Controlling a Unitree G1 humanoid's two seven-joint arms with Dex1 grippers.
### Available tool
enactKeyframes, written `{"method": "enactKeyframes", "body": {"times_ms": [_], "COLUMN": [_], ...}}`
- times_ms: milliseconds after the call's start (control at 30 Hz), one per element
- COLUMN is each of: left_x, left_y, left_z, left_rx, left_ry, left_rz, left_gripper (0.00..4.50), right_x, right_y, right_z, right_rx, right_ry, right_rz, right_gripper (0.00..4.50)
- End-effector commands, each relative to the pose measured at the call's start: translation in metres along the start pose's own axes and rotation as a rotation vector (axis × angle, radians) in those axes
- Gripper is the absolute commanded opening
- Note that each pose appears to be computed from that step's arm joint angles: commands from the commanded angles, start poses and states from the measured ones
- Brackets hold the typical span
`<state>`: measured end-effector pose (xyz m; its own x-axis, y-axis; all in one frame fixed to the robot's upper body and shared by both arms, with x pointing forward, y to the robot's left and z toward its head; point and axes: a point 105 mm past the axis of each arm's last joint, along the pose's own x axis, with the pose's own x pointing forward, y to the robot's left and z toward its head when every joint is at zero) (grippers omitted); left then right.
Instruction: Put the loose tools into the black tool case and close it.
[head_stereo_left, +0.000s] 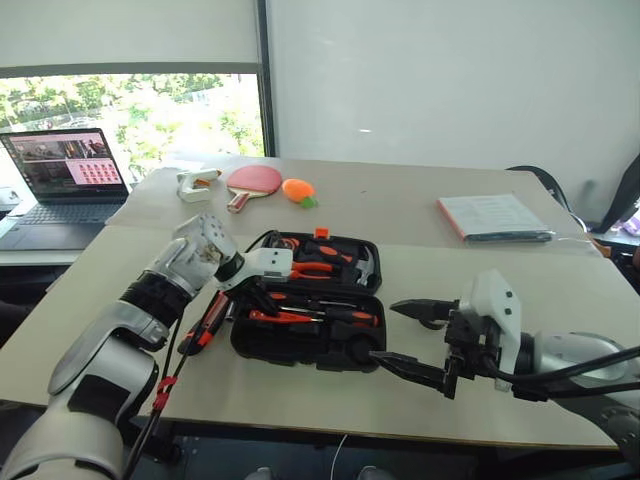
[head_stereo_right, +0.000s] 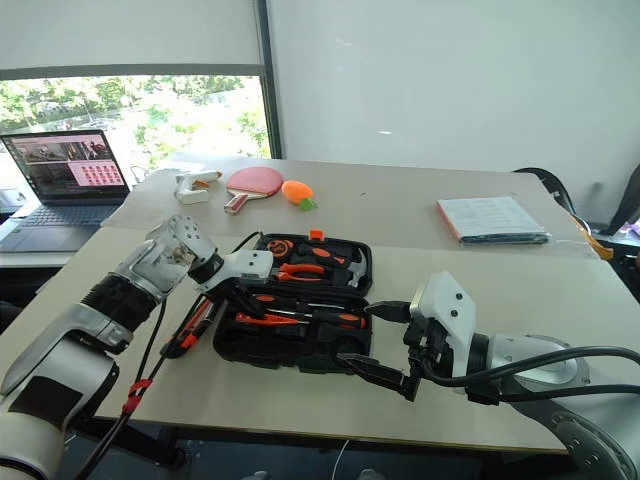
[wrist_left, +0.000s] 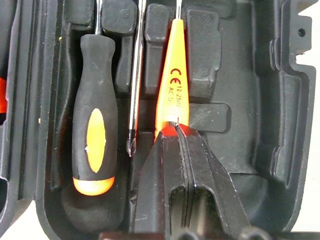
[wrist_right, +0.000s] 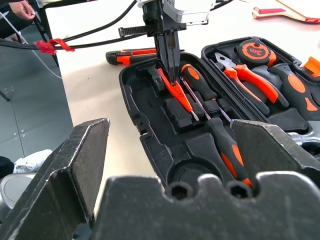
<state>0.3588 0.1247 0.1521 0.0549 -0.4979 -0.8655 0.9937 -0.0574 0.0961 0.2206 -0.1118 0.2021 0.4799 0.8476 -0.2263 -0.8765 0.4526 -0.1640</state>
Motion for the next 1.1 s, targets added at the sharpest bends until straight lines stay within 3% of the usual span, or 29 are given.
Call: {"method": "enactKeyframes", "body": {"times_ms": [33, 1100], "left_x": [-0.002, 0.01], "left_y": [0.003, -0.002], "left_z": [0.005, -0.038], "left_rx": [0.028, 0.008], "left_ry": [-0.006, 0.118], "left_rz": [0.029, 0.025], "left_gripper": [0.03, 0.03], "right_x": [0.0, 0.002], "right_y": [0.002, 0.002], "right_z": [0.008, 0.011], "right_rx": [-0.023, -0.019], "right_ry": [-0.037, -0.055], "right_rz": [0.005, 0.018], "right_gripper": [4.5, 4.5]}}
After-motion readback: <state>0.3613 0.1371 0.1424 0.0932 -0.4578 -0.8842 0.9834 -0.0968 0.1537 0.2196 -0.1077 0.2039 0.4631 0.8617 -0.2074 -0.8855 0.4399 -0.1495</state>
